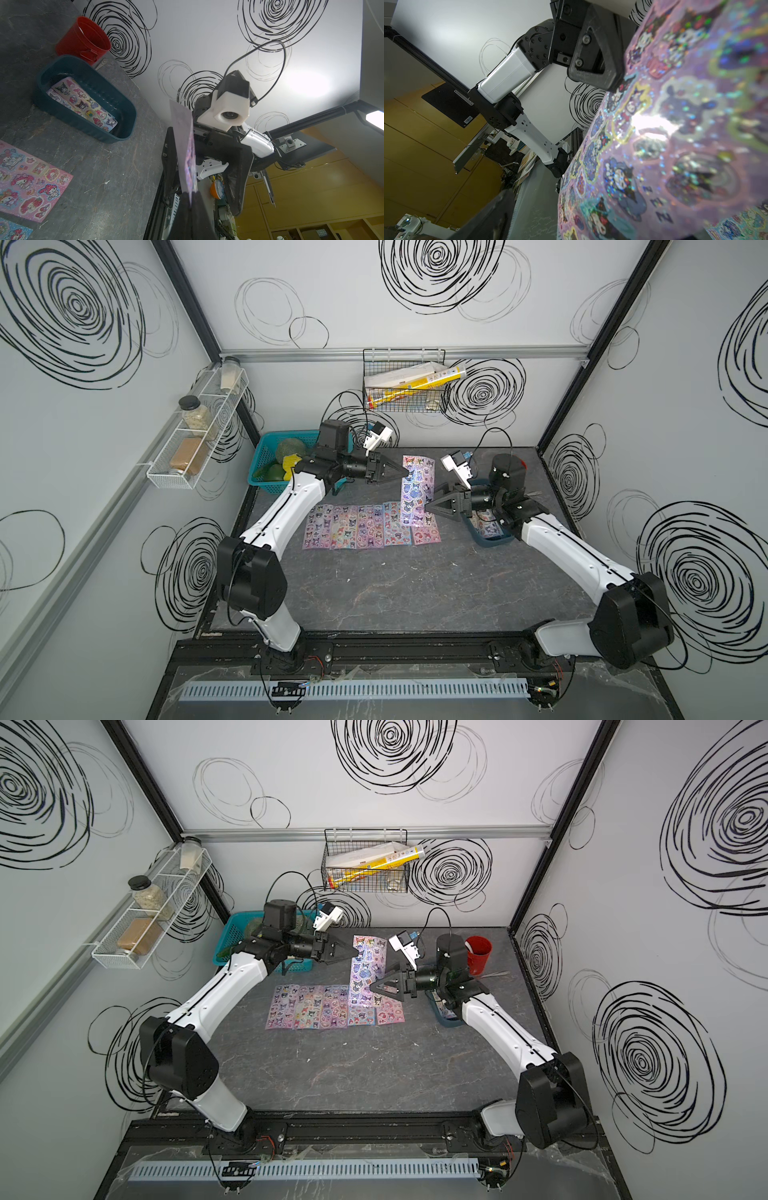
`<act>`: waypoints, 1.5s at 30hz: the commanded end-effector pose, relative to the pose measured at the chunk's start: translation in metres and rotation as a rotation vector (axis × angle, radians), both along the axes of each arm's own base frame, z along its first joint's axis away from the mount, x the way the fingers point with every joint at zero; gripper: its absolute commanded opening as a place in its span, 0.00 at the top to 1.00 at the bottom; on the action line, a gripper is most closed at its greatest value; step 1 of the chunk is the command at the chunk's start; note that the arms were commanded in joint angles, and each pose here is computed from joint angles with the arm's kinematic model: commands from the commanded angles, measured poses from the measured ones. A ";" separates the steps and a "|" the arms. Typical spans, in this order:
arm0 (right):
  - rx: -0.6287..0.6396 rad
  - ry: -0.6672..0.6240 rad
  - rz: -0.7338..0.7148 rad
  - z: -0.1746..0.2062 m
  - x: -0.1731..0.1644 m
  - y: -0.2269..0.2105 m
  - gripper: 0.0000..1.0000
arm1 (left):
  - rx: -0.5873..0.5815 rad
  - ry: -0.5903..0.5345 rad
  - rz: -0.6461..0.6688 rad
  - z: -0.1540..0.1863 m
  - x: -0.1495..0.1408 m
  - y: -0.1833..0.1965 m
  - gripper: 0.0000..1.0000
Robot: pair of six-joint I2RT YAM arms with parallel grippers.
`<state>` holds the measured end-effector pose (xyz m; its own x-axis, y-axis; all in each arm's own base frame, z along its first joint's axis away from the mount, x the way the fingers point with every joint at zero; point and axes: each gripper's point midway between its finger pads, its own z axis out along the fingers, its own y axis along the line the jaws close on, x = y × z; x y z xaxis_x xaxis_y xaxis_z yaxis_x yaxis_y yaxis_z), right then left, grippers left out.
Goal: Take the stickers out of the storage box
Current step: Place the sticker at the center of the board.
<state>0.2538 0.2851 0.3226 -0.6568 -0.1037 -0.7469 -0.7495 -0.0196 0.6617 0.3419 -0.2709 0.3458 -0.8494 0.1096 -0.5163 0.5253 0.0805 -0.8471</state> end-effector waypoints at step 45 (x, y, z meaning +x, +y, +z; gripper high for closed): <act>-0.250 0.242 -0.275 -0.083 0.085 0.014 1.00 | 0.277 0.034 0.311 -0.084 0.035 0.067 0.65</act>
<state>0.3321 0.2956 0.2431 -0.8364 -0.0512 -0.5457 -0.5327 0.3103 0.7874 0.3702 -0.2273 0.2608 -0.9019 0.0184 -0.4317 0.4045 0.3871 -0.8286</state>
